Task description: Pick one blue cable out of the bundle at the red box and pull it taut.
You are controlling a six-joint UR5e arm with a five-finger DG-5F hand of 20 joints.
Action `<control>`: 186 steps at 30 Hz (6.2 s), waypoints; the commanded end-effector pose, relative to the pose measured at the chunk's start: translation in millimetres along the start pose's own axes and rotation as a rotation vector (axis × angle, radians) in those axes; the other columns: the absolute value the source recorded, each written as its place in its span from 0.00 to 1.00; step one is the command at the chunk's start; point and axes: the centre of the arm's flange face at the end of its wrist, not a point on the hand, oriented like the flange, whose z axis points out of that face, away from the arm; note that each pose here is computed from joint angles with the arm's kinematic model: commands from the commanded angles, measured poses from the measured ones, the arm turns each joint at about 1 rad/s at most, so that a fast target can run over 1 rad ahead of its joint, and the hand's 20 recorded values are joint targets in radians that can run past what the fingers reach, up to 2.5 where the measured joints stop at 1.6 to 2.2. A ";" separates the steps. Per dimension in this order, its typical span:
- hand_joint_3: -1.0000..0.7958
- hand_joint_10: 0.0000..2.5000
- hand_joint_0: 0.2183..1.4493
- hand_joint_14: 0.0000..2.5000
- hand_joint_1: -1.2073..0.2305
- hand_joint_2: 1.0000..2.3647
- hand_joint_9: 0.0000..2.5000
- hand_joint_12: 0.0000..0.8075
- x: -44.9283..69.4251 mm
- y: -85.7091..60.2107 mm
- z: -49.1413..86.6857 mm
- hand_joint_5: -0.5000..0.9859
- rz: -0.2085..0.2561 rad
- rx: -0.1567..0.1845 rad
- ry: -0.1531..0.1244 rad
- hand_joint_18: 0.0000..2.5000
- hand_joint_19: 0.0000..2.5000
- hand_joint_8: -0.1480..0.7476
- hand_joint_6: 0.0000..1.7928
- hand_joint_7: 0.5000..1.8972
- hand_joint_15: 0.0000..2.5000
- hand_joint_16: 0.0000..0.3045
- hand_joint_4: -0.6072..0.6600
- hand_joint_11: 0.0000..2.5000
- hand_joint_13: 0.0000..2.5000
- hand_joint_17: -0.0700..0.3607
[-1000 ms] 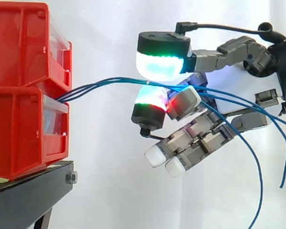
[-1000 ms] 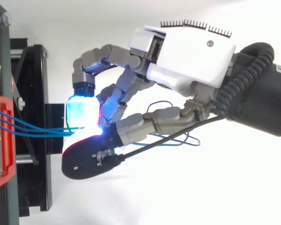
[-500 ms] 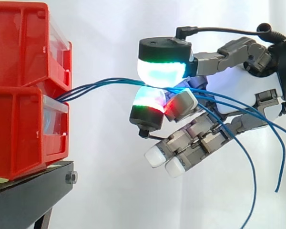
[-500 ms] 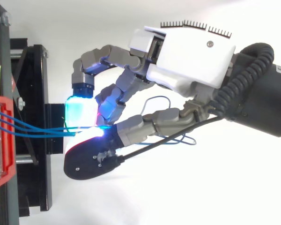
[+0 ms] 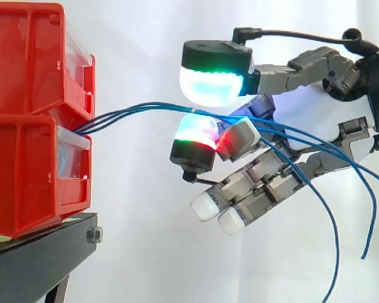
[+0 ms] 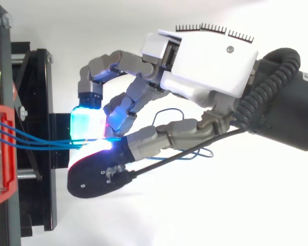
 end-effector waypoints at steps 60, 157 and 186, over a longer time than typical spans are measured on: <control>0.53 0.01 0.29 0.00 0.31 0.02 0.41 0.54 1.2 -0.8 -1.2 0.22 -0.005 0.008 0.002 0.25 0.14 0.51 0.49 0.66 0.14 0.20 0.58 0.44 0.28 0.49; 0.35 0.01 0.41 0.00 0.21 0.01 0.38 0.53 1.1 -3.5 -3.7 0.20 0.013 0.030 0.004 0.27 0.11 0.50 0.51 0.62 0.13 0.19 0.64 0.44 0.28 0.46; 0.35 0.01 0.30 0.00 0.33 0.01 0.39 0.54 1.0 -3.4 -3.6 0.21 0.013 0.029 0.002 0.24 0.14 0.51 0.49 0.62 0.14 0.19 0.67 0.45 0.27 0.47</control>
